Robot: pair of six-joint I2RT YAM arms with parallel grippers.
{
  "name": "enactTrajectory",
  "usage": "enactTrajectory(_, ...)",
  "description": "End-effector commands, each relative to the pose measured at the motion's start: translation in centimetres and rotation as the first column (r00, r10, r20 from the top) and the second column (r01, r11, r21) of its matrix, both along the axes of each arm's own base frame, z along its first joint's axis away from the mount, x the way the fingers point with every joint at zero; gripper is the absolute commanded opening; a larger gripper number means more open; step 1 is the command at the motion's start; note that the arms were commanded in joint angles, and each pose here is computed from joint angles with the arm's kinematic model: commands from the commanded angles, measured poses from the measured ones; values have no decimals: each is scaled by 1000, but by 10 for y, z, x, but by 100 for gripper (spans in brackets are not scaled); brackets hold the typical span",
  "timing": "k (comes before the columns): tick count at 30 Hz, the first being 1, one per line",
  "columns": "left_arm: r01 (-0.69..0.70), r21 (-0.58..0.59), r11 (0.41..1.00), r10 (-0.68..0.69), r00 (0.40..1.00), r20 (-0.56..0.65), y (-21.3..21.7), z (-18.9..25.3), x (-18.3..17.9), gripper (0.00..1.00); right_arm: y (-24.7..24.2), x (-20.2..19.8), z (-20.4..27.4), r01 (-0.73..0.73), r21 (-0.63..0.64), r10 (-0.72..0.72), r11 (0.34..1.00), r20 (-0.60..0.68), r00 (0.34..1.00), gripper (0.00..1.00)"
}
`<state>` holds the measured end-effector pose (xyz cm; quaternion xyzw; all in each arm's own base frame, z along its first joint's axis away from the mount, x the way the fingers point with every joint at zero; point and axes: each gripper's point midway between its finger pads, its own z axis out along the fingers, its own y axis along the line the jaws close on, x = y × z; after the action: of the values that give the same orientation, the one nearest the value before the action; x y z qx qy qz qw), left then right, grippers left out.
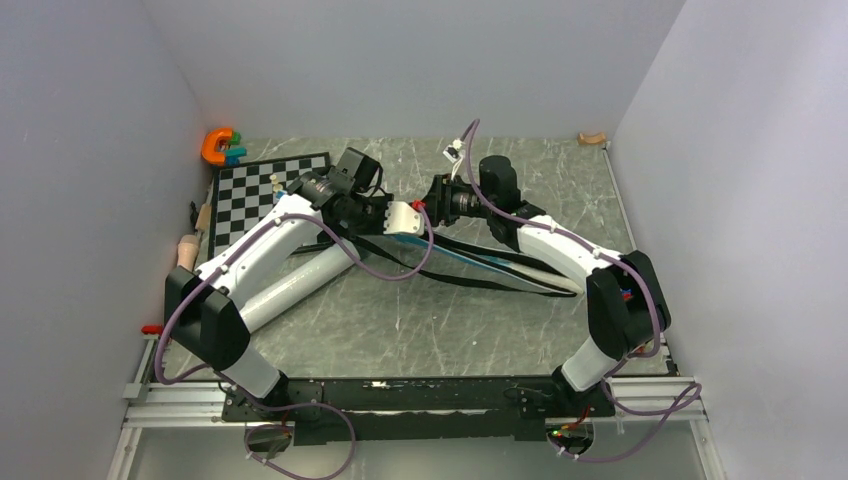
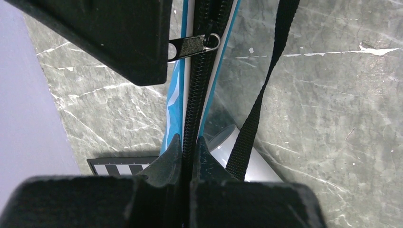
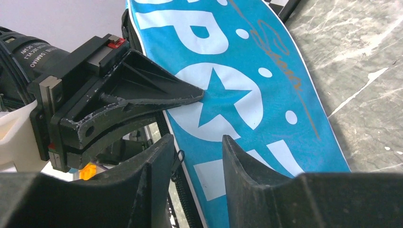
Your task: Pack up the badminton gear
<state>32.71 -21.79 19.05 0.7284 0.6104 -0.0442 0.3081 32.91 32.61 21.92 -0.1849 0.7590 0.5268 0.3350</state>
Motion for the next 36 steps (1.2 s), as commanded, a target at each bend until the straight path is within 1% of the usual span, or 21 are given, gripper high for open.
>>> enactTrajectory(1,33,-101,994,-24,995,93,-19,39,12,0,9,6,29,-35,52,30,998,108,994,43)
enactTrajectory(4,29,-89,996,-21,996,86,-18,36,12,0,11,4,28,-44,55,38,998,107,994,36)
enactTrajectory(6,27,-86,996,-20,997,81,-18,35,12,0,12,3,27,-50,54,45,997,105,994,33)
enactTrajectory(17,31,-78,997,-24,997,79,-17,36,12,0,16,3,16,-60,27,57,998,91,994,26)
enactTrajectory(18,30,-77,997,-24,996,81,-17,36,13,0,16,3,16,-60,27,57,998,91,994,22)
enactTrajectory(21,27,-75,997,-21,997,80,-16,35,13,0,16,3,15,-60,26,58,998,89,994,0)
enactTrajectory(27,25,-63,998,-20,997,73,-15,31,12,0,12,1,19,-40,30,37,999,101,994,0)
enactTrajectory(36,23,-51,998,-20,997,74,-11,28,10,0,-11,-8,27,62,16,-64,998,158,985,0)
